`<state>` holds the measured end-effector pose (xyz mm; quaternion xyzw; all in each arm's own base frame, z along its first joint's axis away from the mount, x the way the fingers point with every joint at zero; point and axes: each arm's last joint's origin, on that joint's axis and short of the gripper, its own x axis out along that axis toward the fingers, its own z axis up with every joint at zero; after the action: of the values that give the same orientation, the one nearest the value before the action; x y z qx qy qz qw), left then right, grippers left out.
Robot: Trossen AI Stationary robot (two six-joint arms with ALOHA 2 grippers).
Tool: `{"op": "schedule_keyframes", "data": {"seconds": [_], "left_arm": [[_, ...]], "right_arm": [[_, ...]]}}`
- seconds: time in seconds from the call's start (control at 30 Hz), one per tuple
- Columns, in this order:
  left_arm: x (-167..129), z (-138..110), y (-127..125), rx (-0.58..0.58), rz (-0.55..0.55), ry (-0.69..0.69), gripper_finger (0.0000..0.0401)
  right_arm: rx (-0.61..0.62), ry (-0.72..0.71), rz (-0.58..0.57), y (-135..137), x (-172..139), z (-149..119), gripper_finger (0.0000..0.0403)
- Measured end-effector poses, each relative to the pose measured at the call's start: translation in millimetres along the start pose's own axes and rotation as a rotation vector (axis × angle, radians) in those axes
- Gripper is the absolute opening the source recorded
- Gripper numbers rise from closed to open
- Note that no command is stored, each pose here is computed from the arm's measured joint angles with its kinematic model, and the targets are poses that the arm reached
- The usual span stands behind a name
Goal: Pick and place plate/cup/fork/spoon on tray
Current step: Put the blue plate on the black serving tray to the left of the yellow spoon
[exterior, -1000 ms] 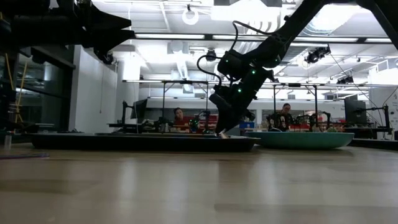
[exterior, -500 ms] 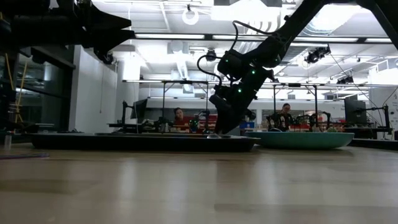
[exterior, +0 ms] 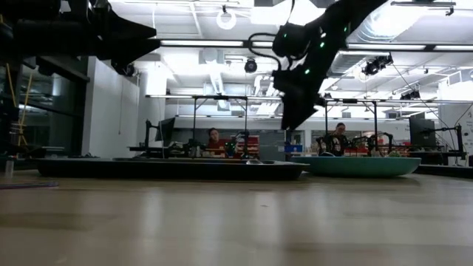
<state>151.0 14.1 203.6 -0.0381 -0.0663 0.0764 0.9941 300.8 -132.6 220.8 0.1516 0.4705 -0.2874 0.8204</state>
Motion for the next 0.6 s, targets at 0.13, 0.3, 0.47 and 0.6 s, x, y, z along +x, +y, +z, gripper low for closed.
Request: {"op": "schedule_keyframes", "data": {"seconds": [0.13, 0.3, 0.47, 0.6], "left_arm": [[0.0, 0.0, 0.0, 0.000, 0.000, 0.000, 0.0161], [0.0, 0.0, 0.0, -0.019, 0.000, 0.000, 0.0161], [0.0, 0.0, 0.0, -0.024, 0.000, 0.000, 0.0161], [0.0, 0.0, 0.0, -0.024, 0.000, 0.000, 0.0161]], "right_arm": [[-0.051, 0.125, 0.031, 26.7, -15.0, -21.0, 0.0172], [-0.155, 0.238, 0.015, 58.0, -19.8, -56.3, 0.0171], [-0.241, 0.310, -0.049, 66.8, -12.5, -89.9, 0.0171], [-0.260, 0.317, -0.073, 65.6, -6.3, -101.3, 0.0171]]}}
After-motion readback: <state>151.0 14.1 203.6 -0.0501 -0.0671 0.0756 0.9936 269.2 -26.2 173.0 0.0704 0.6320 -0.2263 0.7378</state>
